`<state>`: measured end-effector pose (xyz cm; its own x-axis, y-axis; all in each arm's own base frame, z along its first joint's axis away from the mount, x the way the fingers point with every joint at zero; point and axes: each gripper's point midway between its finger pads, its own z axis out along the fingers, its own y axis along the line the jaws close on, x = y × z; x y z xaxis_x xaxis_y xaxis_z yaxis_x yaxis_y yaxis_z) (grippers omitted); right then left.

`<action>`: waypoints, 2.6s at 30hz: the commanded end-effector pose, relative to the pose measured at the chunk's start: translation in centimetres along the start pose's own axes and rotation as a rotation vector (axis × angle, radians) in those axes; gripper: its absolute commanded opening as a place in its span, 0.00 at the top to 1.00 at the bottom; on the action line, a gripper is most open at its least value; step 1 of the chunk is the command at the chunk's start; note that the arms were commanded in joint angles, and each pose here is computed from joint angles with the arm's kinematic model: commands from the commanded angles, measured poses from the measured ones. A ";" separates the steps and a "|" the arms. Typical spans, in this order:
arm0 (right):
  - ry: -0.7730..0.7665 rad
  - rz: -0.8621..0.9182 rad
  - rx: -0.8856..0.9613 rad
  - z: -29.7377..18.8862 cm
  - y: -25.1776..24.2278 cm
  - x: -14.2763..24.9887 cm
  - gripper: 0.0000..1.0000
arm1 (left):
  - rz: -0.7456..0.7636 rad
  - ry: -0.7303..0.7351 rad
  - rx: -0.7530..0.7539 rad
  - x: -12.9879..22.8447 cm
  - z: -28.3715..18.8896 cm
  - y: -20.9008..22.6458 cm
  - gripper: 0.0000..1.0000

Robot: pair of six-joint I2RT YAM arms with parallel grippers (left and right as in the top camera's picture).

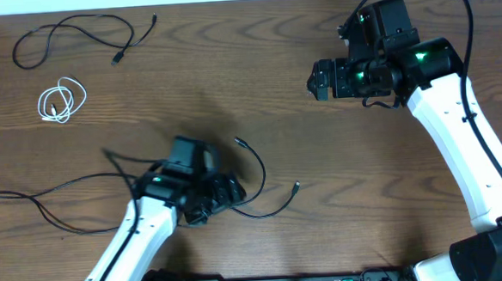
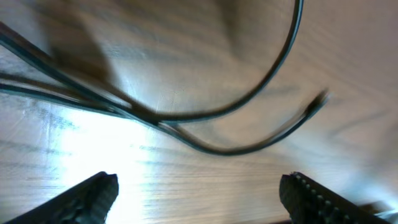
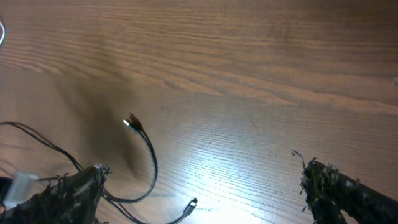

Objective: Untangle cables
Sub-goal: 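Move the left gripper right to the black cable end near center, then grasp the black cable end at center with the left gripper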

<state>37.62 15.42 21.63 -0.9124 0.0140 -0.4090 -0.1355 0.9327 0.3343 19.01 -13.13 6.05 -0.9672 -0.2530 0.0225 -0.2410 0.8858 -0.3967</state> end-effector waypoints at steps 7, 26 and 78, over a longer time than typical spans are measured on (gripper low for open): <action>-0.008 0.084 0.037 -1.1 -3.1 -0.7 0.01 | 0.452 -0.116 -0.149 -3.2 -1.4 -3.1 0.06; 0.006 0.257 0.071 -4.0 -10.2 -0.4 0.01 | 0.854 0.013 -0.107 -0.5 4.0 -6.5 0.05; 0.028 0.265 0.047 -4.0 -9.7 0.1 0.01 | 1.316 0.230 -0.415 1.8 9.9 -1.9 0.20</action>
<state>37.09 4.80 20.75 -0.9286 0.2617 -0.2630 0.1507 0.9137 0.3773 18.12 -20.98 -0.51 -0.4430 0.8952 -0.0495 0.8956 0.4443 0.0210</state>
